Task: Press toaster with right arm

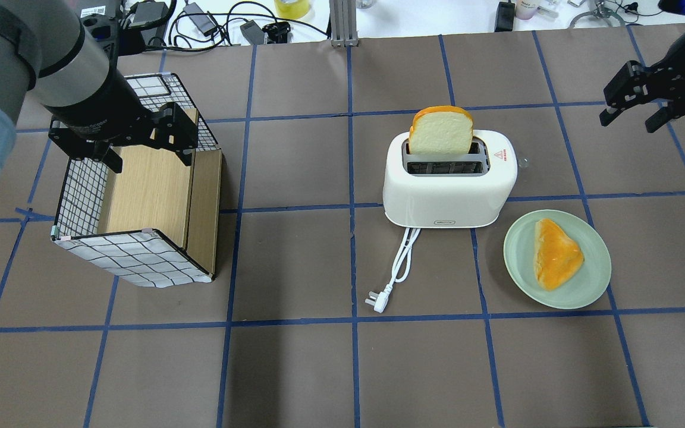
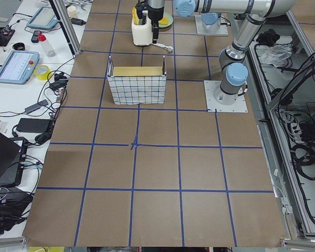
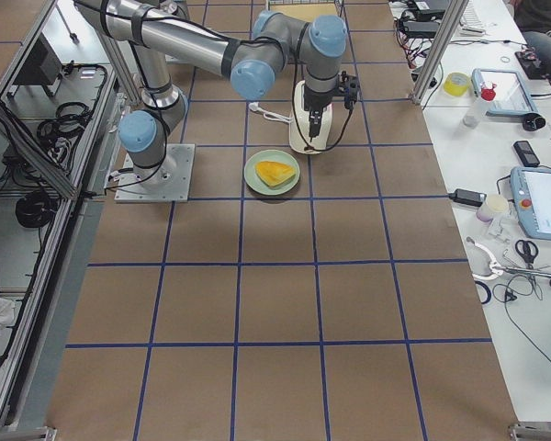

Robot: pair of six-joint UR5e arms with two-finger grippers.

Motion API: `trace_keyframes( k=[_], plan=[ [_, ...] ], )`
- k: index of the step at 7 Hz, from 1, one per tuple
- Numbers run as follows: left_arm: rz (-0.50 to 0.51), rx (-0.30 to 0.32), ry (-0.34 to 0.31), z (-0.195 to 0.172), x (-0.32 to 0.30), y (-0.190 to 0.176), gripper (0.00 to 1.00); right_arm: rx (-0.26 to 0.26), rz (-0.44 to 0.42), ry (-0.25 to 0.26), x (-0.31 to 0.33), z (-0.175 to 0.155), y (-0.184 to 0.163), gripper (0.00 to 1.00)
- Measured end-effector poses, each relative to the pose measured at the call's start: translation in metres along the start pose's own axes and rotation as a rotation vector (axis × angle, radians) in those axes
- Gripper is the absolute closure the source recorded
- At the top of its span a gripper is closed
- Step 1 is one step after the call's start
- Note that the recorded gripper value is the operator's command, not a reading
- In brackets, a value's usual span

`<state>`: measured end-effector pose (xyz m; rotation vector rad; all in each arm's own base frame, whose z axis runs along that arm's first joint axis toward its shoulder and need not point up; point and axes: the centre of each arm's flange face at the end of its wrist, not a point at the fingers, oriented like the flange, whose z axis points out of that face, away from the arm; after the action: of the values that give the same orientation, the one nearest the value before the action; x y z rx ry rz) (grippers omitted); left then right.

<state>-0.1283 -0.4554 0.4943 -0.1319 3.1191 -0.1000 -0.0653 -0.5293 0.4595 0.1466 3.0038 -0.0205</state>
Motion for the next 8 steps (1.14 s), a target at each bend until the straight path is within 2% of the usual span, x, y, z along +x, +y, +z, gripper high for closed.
trace_keyframes(
  k=[1, 3, 5, 6, 8],
  plan=[
    [0.0, 0.0, 0.0, 0.0, 0.0, 0.0, 0.0, 0.003, 0.001, 0.024, -0.009, -0.018, 0.003, 0.0],
    [0.0, -0.001, 0.0, 0.0, 0.0, 0.0, 0.0, 0.011, 0.055, 0.061, -0.045, -0.041, 0.006, 0.0],
    [0.0, -0.001, 0.0, 0.0, 0.0, 0.0, 0.0, 0.023, 0.118, 0.078, -0.108, -0.041, 0.01, 0.0],
    [0.0, -0.001, 0.0, 0.0, 0.0, 0.0, 0.0, 0.034, 0.118, 0.087, -0.137, -0.038, 0.012, 0.0],
    [0.0, -0.001, 0.0, 0.0, 0.0, 0.0, 0.0, 0.051, 0.064, 0.098, -0.173, -0.031, 0.016, 0.0]
  ],
)
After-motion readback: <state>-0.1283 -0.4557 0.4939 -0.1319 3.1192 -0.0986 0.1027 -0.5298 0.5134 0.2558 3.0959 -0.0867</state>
